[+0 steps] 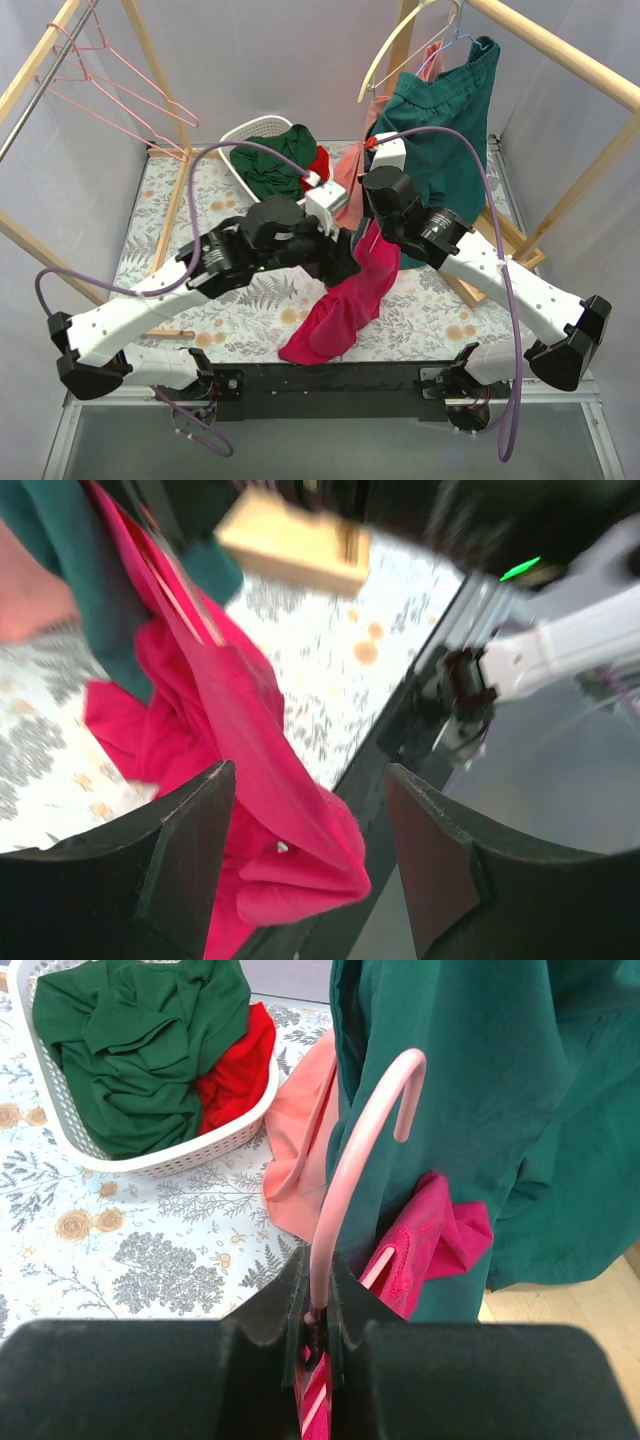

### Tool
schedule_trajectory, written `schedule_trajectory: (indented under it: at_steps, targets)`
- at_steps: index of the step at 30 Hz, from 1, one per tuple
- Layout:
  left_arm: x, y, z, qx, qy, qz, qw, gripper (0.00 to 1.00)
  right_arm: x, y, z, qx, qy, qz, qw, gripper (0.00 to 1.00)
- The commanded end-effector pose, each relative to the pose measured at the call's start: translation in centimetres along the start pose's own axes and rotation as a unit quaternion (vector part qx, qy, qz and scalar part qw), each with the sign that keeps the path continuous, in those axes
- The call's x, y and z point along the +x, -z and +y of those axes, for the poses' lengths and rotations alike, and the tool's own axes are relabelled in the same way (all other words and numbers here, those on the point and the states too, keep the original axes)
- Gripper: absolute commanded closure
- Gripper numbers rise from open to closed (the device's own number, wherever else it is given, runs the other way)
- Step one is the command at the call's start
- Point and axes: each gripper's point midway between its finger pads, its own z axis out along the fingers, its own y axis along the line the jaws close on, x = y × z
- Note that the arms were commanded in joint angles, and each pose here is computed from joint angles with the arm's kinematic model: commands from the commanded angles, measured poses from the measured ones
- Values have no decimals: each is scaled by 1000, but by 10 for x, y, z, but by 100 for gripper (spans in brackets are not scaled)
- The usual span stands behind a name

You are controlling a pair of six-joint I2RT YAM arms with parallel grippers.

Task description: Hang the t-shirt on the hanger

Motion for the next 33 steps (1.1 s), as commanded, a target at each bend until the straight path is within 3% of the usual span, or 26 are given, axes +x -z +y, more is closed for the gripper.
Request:
schedule_trajectory:
  at_steps: [1,6,10,13,16,21,22,23,25,26,29,33]
  targets:
    - [52,-30,5,-12,3,81,997,40,-33,8,-6,13,-32,-41,999,99]
    - [58,-47,22,-66,-19,86,994,43,-37,11,-7,10,-33,-45,998,99]
    - [52,-55,51,-140,-47,60,987,68,-35,15,-3,-7,-36,-42,998,99]
    - [40,-57,63,-167,-68,25,983,76,-29,22,4,-44,-44,-30,998,99]
    - [38,-60,72,-181,-94,7,979,98,-15,34,12,-89,-45,-13,995,99]
    - [49,-59,71,-156,-113,-10,981,100,3,63,24,-180,-53,7,982,99]
    - [50,-57,69,-146,-114,-14,983,100,5,68,25,-190,-54,10,980,95]
    - [58,-57,70,-139,-114,-16,984,100,10,78,25,-208,-52,16,977,69]
    - [51,-43,63,-119,-119,-42,985,100,23,83,21,-214,-46,28,975,53]
    - [50,-39,62,-114,-119,-51,985,100,24,91,17,-221,-47,25,974,40]
    - [58,-31,62,-106,-127,-43,985,100,27,106,8,-232,-50,17,971,23]
    - [62,-26,63,-108,-114,-38,987,100,19,125,-14,-218,-81,-12,973,19]
